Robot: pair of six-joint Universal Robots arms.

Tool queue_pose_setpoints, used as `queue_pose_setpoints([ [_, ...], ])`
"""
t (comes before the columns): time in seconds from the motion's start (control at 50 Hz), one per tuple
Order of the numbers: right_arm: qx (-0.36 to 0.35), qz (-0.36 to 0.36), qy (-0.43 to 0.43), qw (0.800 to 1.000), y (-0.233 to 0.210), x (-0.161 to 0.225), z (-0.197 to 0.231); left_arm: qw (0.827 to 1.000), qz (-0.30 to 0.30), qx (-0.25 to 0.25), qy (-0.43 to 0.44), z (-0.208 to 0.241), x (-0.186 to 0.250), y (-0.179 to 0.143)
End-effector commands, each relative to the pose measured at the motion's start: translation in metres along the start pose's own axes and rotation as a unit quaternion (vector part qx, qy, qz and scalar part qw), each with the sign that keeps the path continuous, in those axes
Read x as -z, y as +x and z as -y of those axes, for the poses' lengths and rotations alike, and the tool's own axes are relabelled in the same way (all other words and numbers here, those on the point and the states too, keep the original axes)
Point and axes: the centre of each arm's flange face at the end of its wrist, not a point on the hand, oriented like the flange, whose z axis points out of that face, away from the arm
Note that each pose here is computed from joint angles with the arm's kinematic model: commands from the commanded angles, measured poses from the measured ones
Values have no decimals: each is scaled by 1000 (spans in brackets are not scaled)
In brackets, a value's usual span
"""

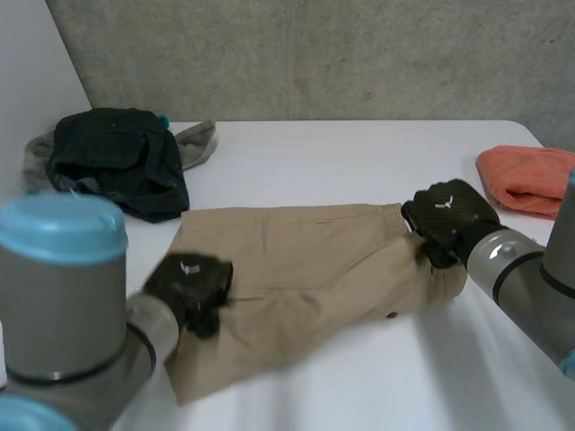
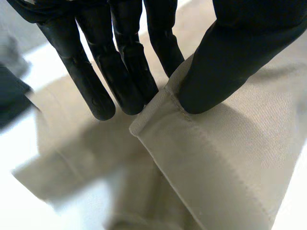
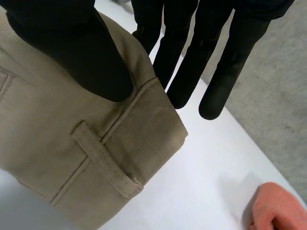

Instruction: Fold the laundry.

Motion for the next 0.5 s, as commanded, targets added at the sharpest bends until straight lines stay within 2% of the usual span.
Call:
queue_pose_setpoints([
  [0.02, 4, -15, 26, 1000, 8, -21, 12, 993, 58, -25, 99, 54, -31, -32],
  [0.1, 10, -33, 46, 998, 15, -52, 14, 986, 87, -62, 129, 67, -69, -41],
  [0.18, 14, -62, 71, 995, 21, -89, 9, 976, 130, -106, 136, 72, -107, -65],
  [0.26, 27, -86, 93, 992, 22, -121, 2, 961, 168, -150, 163, 79, -143, -81],
  [0.36, 36, -111, 139, 983, 19, -161, -11, 934, 204, -200, 213, 77, -190, -85],
  [0.42, 40, -118, 164, 978, 14, -182, -20, 923, 217, -221, 226, 72, -204, -83],
  [0.5, 44, -108, 164, 979, 0, -195, -30, 920, 215, -227, 236, 69, -207, -77],
])
